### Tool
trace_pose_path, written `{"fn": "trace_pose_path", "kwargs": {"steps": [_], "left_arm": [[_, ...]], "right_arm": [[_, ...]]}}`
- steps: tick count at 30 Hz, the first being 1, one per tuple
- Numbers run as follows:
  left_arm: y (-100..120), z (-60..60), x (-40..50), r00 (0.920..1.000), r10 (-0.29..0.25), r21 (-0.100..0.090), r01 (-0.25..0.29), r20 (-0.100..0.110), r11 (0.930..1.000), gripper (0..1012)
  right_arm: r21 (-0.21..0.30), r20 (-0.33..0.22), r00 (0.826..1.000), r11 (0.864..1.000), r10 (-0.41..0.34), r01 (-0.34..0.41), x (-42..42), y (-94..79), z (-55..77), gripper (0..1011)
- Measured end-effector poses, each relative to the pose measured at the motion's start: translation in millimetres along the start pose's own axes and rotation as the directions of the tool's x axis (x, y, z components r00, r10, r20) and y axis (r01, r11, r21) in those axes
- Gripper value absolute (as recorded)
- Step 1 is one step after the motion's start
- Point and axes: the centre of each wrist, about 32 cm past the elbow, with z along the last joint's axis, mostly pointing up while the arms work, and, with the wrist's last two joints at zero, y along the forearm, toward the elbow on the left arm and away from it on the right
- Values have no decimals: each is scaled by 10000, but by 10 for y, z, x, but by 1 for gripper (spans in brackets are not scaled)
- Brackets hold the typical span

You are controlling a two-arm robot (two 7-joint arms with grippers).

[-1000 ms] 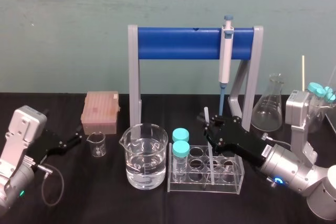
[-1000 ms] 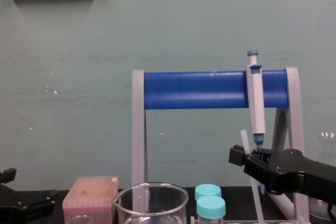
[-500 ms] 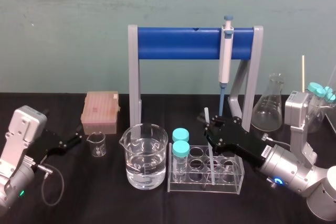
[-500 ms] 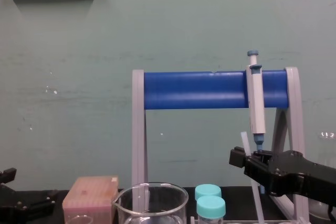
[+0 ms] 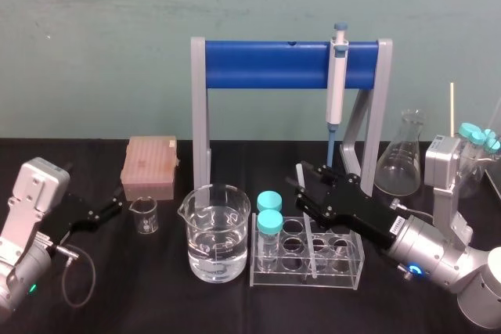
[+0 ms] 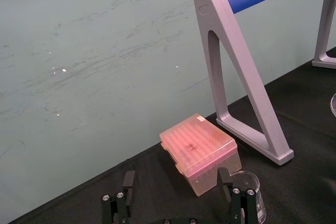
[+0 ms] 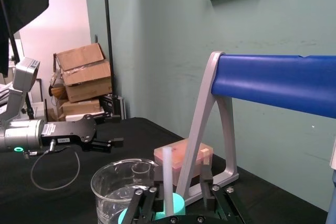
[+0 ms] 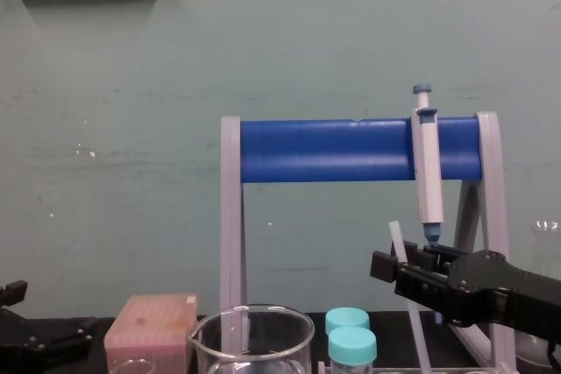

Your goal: Pick up the stirring rod with one hand, then place it down.

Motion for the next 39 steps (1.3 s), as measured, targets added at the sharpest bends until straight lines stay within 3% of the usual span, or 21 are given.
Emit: {"fn": "trace_pose_path", "kwargs": {"steps": [10,20,28,32,34,35,36,37,39], "left_arm": [[0,0,0,10000,0,0,0,-1,10000,1000],[0,0,0,10000,-1,0,1,-1,10000,1000],[0,0,0,10000,0,0,0,-1,10000,1000],[0,0,0,10000,0,0,0,-1,10000,1000],[0,0,0,10000,-1,0,1,-1,10000,1000],[0,0,0,10000,-1,0,1,-1,10000,1000],[0,0,0,10000,0,0,0,0,10000,1000],[0,0,0,10000,0,0,0,-1,10000,1000],[0,0,0,10000,0,0,0,0,10000,1000]], "right_arm": [[3,-8,10000,10000,16,-16,-1,2,2,742],[-57,5,9999,9999,114,-114,14,13,34,997],[-766,17,10000,9971,22,-21,-8,-162,170,1000],[-1144,196,9987,9922,-477,497,-18,-353,256,1000],[-1269,527,9866,9789,-1547,1602,-21,-488,294,1000],[-1269,527,9866,9789,-1547,1602,-21,-488,294,1000],[-1274,892,9611,9540,-2614,2713,-21,-545,309,1000],[-1274,892,9611,9540,-2614,2713,-21,-545,309,1000],[-1325,1259,9246,9176,-3595,3748,-28,-563,303,1000]]}}
